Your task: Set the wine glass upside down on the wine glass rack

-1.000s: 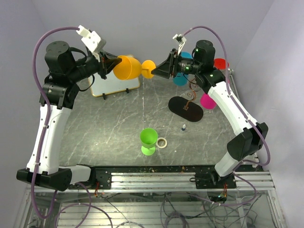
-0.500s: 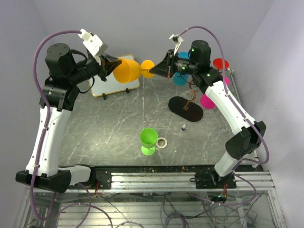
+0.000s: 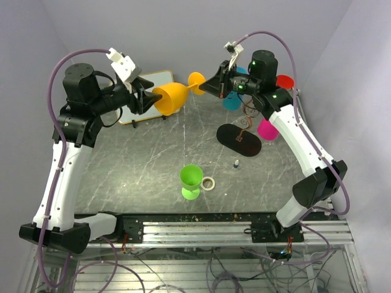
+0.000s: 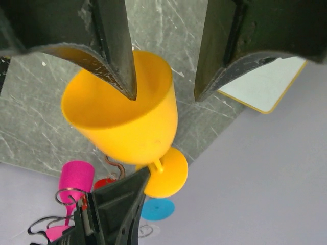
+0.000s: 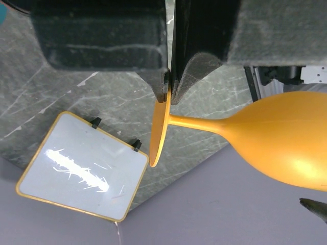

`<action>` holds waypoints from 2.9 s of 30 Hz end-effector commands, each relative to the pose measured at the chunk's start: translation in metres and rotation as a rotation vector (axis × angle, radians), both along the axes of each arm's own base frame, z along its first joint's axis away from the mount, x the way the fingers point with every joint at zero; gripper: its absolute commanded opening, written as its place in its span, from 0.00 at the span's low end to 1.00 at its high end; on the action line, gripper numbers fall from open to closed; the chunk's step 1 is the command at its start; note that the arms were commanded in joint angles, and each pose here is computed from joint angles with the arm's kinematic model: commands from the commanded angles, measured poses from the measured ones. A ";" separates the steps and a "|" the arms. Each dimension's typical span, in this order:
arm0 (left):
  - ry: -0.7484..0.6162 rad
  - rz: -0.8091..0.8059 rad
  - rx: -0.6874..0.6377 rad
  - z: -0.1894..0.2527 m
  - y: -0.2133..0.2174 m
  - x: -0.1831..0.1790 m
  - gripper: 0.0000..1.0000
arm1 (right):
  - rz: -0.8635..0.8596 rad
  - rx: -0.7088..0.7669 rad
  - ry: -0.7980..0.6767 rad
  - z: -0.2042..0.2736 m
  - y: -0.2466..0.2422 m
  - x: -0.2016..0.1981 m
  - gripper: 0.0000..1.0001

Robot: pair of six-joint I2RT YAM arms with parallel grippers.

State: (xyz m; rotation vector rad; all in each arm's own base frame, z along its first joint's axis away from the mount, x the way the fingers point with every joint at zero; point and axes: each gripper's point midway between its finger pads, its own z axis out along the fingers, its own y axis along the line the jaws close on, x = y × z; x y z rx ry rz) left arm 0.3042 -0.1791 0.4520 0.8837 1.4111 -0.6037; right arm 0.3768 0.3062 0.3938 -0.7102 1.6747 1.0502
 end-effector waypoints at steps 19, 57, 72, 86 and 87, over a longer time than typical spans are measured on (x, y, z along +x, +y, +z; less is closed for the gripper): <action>0.051 0.160 0.051 -0.035 0.060 -0.026 1.00 | -0.185 -0.077 -0.293 0.059 -0.113 -0.015 0.00; 0.082 0.461 -0.256 -0.011 0.117 -0.021 1.00 | -0.090 -0.615 -0.957 0.062 -0.178 -0.157 0.00; 0.151 0.468 -0.359 -0.014 0.136 -0.011 1.00 | -0.012 -0.804 -1.031 0.008 -0.184 -0.138 0.00; 0.167 0.583 -0.363 -0.035 0.156 0.003 1.00 | -0.094 -0.759 -0.973 0.007 -0.167 -0.091 0.00; 0.164 0.588 -0.362 -0.036 0.156 0.002 1.00 | -0.090 -0.741 -0.971 0.008 -0.161 -0.089 0.00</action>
